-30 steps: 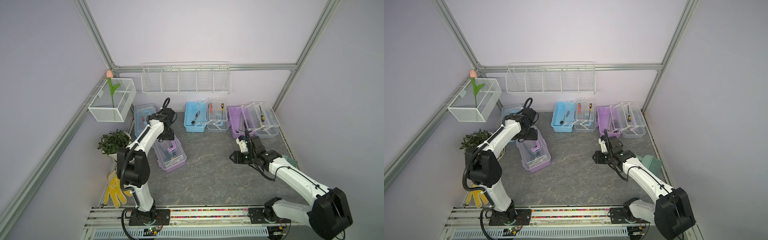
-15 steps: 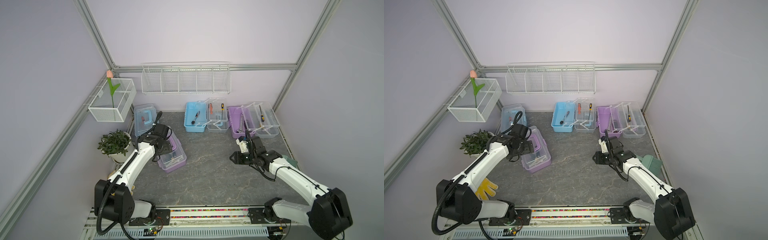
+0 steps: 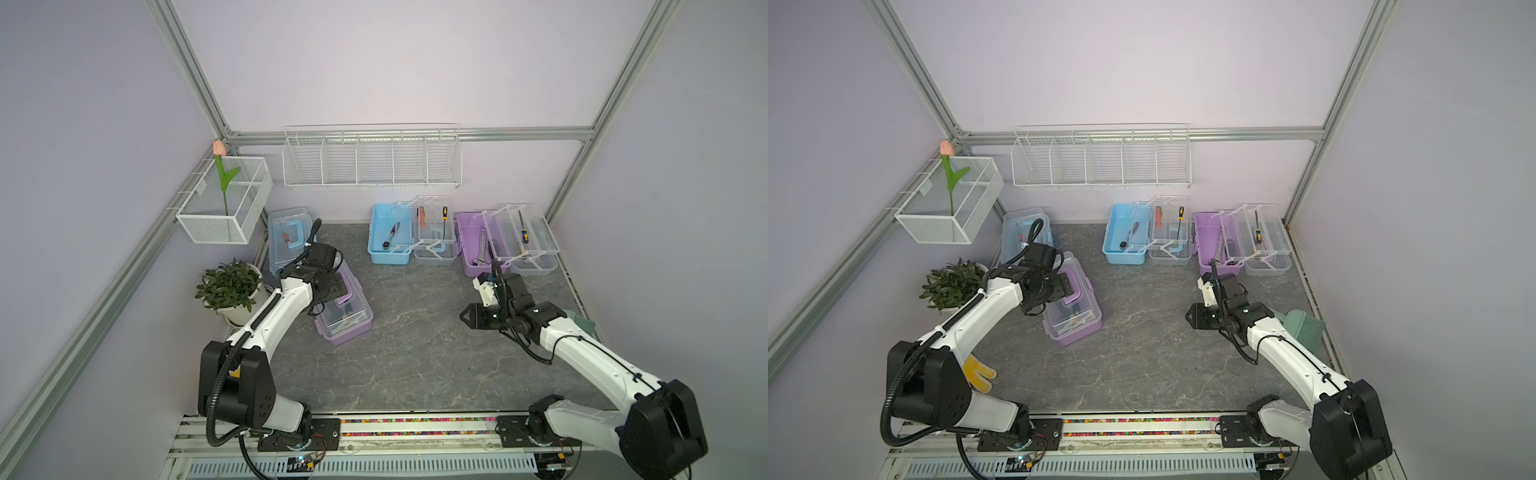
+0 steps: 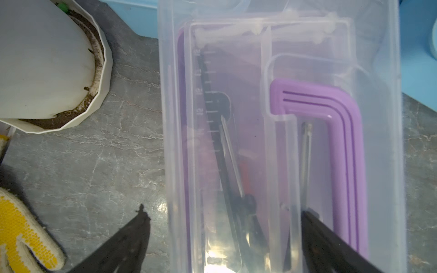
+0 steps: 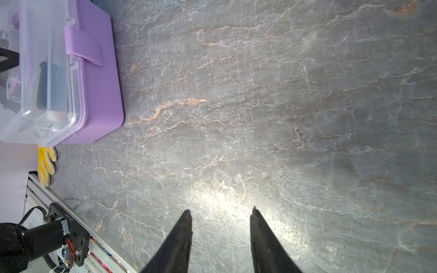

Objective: Close toolboxes
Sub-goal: Move the toolbox to the center of the board.

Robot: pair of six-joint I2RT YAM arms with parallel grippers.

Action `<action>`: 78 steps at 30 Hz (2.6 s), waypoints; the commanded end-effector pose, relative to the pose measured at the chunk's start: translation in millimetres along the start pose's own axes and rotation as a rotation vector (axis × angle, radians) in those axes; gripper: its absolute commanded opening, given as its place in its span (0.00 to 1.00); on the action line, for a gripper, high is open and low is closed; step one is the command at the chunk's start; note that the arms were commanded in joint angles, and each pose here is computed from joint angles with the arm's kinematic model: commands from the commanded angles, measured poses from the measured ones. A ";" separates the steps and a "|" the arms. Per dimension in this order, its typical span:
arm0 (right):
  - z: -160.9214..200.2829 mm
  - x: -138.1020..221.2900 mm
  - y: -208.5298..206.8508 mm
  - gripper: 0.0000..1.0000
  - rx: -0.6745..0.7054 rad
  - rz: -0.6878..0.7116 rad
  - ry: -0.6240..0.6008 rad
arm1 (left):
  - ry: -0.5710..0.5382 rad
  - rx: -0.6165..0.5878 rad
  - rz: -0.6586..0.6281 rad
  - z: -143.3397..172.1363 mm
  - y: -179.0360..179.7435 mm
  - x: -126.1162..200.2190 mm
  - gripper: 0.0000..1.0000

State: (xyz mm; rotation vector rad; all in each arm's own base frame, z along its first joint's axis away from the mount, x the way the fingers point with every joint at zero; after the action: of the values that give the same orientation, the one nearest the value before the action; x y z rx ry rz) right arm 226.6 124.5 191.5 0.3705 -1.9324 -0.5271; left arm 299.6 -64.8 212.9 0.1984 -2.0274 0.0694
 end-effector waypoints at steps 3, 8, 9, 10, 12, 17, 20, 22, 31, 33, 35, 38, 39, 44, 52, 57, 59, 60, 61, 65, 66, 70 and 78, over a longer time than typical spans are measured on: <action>5.5 -0.1 -6.2 0.43 0.009 0.011 0.015 | 0.086 -0.040 -0.035 18.9 2.5 -9.5 0.85; 4.5 -0.9 -7.2 0.43 0.005 0.015 0.015 | 0.127 -0.118 -0.019 32.2 -10.2 -5.0 0.78; 4.4 -1.1 -7.5 0.43 0.005 0.015 0.016 | 0.132 -0.133 -0.004 33.6 -15.3 -3.8 0.77; 4.5 -1.6 -7.7 0.43 0.004 0.017 0.018 | 0.134 -0.151 0.015 34.5 -21.9 -2.3 0.77; 4.0 -1.6 -8.0 0.43 0.003 0.019 0.017 | 0.134 -0.187 0.045 34.2 -35.4 -0.1 0.75; 3.6 -1.1 -8.6 0.43 -0.002 0.023 0.016 | 0.133 -0.276 0.080 29.0 -64.8 8.5 0.71; 3.1 -0.8 -9.1 0.43 -0.006 0.025 0.016 | 0.102 -0.288 0.036 20.6 -63.6 9.5 0.68; 3.4 -1.0 -9.2 0.43 -0.006 0.026 0.018 | 0.099 -0.284 0.024 11.0 -58.9 5.3 0.65; 3.5 1.8 -8.4 0.43 -0.005 0.027 0.019 | 0.077 -0.344 0.009 -49.2 -46.5 -31.4 0.58; 3.6 2.1 -8.2 0.43 -0.005 0.028 0.020 | 0.076 -0.343 0.002 -61.7 -44.5 -39.1 0.57; 3.8 2.7 -8.3 0.43 -0.006 0.028 0.019 | 0.073 -0.324 -0.002 -74.2 -40.2 -45.4 0.56; 3.8 3.0 -8.3 0.43 -0.004 0.031 0.020 | 0.069 -0.307 -0.017 -92.5 -35.0 -50.8 0.55; 3.7 3.0 -8.2 0.43 -0.004 0.031 0.019 | 0.075 -0.307 -0.027 -97.5 -34.2 -52.9 0.54; 3.4 1.4 -8.2 0.43 -0.004 0.032 0.025 | 0.050 -0.343 -0.043 -121.8 -38.9 -60.9 0.54; 3.2 4.4 -8.8 0.43 -0.008 0.042 0.021 | 0.018 -0.391 -0.078 -167.0 -43.7 -88.0 0.52; 3.4 5.1 -8.3 0.43 -0.010 0.042 0.022 | -0.001 -0.326 -0.089 -189.9 -25.3 -97.0 0.51; 3.4 4.7 -8.8 0.43 -0.011 0.045 0.022 | 0.021 -0.311 -0.083 -189.4 -21.6 -99.3 0.51; 3.6 4.0 -9.0 0.43 -0.013 0.047 0.025 | 0.034 -0.312 -0.083 -186.5 -21.5 -98.6 0.51; 3.2 4.2 -8.8 0.43 -0.013 0.047 0.024 | 0.032 -0.316 -0.079 -183.1 -21.9 -95.6 0.51; 2.9 2.6 -9.9 0.43 -0.015 0.054 0.026 | -0.067 -0.288 -0.045 -174.4 -21.3 -67.8 0.67; 2.6 2.3 -9.8 0.43 -0.014 0.055 0.027 | -0.094 -0.281 -0.034 -172.7 -20.3 -55.7 0.75; 1.4 0.9 -9.4 0.43 -0.011 0.059 0.030 | -0.196 -0.300 -0.038 -162.3 -26.4 1.1 0.97; 1.4 2.3 -10.4 0.43 -0.011 0.068 0.018 | -0.174 -0.331 0.087 -62.6 -60.0 62.1 0.86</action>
State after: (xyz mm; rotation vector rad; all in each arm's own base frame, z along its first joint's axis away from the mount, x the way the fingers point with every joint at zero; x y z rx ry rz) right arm 223.3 117.2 186.3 0.3132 -1.9075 -0.5068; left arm 366.7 -109.4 314.3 -0.0668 -2.2539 -0.2783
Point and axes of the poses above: each gripper's point midway between its finger pads, its own x axis back along the fingers, its own y axis along the line the jaws close on, z = x × y, the point moved 9 cm from there along x, back along the fingers, and after that the axes turned 12 degrees about -x, right-handed, at the moved point
